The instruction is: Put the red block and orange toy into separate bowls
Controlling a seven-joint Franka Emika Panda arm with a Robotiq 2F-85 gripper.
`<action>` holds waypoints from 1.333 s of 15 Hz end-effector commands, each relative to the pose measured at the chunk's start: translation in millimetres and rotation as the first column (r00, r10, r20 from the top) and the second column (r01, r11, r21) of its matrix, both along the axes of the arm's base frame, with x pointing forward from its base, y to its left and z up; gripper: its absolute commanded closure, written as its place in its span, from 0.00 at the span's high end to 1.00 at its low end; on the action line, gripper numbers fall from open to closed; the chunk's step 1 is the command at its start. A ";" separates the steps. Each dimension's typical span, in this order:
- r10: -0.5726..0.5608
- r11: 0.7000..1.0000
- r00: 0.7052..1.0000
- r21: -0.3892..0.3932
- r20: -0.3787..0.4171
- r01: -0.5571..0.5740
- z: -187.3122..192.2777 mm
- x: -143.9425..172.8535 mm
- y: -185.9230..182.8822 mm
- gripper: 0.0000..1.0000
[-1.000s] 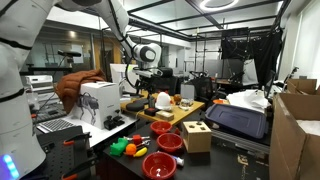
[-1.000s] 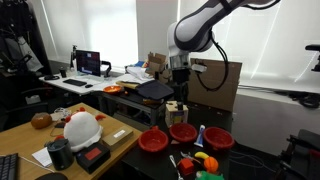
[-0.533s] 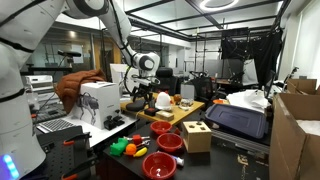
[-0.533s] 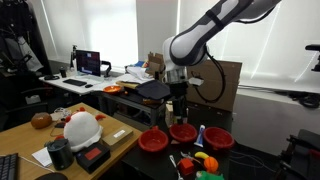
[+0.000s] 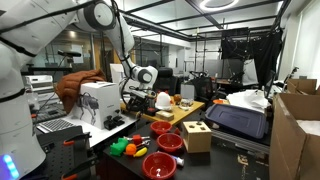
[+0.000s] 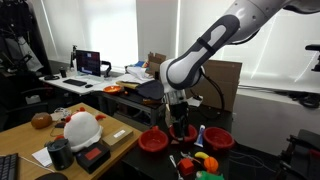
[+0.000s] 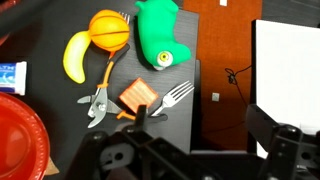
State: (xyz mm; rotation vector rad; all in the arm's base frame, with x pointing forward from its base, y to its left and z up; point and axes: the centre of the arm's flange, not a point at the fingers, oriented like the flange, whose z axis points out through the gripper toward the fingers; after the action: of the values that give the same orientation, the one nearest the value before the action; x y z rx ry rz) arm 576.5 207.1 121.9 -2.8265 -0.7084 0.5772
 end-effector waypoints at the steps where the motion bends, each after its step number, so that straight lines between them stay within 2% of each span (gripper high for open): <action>1: -0.087 0.996 0.996 -0.032 0.000 0.087 -22.6 8.5 5.0 1.00; 6: -0.235 0.962 0.969 -0.124 0.074 0.242 -58.0 8.1 0.9 1.00; 13: -0.345 0.897 0.931 -0.248 0.122 0.365 -92.5 6.5 -30.5 1.00; 17: -0.418 0.861 0.902 -0.272 0.106 0.431 -102.4 10.4 -41.3 1.00; 20: -0.449 0.858 0.892 -0.255 0.046 0.445 -109.3 13.6 -38.5 1.00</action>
State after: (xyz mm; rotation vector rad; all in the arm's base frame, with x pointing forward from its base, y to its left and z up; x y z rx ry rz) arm 581.4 162.2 17.0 -3.1094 -0.0174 0.5802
